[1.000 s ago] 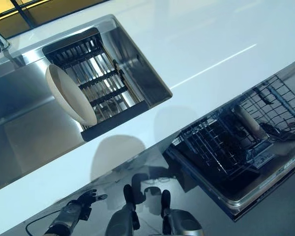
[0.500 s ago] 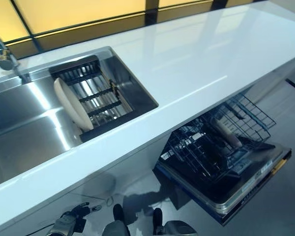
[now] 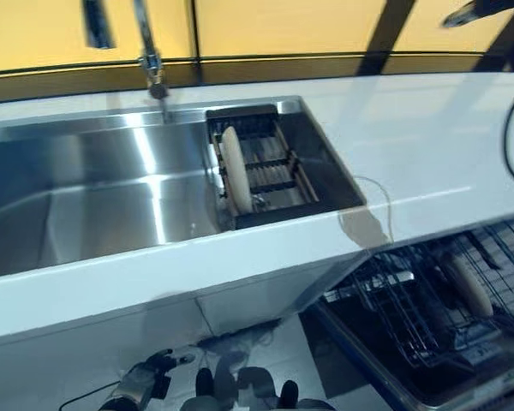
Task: Take plates into dishwasher
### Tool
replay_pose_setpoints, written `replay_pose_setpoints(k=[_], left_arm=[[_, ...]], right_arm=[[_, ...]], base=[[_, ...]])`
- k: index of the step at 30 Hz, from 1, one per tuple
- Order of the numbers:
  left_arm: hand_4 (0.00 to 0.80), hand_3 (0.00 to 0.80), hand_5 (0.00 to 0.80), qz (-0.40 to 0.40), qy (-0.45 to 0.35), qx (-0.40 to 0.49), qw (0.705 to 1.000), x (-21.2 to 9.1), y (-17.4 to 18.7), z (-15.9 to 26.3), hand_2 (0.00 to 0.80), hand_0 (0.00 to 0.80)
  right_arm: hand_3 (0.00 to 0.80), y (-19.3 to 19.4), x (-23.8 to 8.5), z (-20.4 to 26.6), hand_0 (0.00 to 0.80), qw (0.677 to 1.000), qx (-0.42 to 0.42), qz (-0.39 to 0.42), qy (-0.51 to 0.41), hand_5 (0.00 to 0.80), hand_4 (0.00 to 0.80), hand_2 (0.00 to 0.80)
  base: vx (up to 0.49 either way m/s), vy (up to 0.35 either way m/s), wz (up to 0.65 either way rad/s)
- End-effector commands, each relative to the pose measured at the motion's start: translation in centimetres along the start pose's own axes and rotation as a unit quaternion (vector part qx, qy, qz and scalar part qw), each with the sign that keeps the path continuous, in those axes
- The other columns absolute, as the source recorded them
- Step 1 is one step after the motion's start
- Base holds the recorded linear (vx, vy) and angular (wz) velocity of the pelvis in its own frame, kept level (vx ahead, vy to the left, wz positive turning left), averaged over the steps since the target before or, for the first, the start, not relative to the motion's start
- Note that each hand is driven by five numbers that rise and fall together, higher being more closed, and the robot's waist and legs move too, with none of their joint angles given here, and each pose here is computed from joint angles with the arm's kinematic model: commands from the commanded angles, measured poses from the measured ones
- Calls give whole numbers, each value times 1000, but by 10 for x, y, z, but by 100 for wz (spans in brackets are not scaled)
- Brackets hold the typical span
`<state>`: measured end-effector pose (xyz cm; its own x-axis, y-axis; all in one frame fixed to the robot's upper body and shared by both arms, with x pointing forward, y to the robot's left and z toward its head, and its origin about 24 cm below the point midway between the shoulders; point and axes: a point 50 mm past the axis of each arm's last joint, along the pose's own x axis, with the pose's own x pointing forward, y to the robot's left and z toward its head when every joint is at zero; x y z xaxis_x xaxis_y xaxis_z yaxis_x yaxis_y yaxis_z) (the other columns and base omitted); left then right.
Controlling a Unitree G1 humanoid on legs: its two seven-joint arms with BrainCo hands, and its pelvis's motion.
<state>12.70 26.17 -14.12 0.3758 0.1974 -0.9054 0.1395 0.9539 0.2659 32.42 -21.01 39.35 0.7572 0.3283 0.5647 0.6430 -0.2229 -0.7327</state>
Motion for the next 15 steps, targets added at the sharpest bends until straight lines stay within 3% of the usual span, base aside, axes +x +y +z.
replay_pose_setpoints(k=[1, 6, 15], left_arm=[[0, 0, 0, 2, -4, -20, 1000, 1, 3, 5, 0, 0], [0, 0, 0, 2, -3, -35, 999, 0, 3, 2, 0, 0], [0, 0, 0, 7, -5, -49, 999, -1, 9, -2, 0, 0]], right_arm=[[0, -24, 1, -2, 0, 993, -99, -50, -39, 0, 0, 0], [0, -23, 5, 16, 0, 978, -166, -73, -101, 0, 0, 0], [0, -8, -7, 29, 0, 956, -243, -38, -162, 0, 0, 0]], base=[[58, 86, 14], [-1, 62, 7], [-14, 40, 14]])
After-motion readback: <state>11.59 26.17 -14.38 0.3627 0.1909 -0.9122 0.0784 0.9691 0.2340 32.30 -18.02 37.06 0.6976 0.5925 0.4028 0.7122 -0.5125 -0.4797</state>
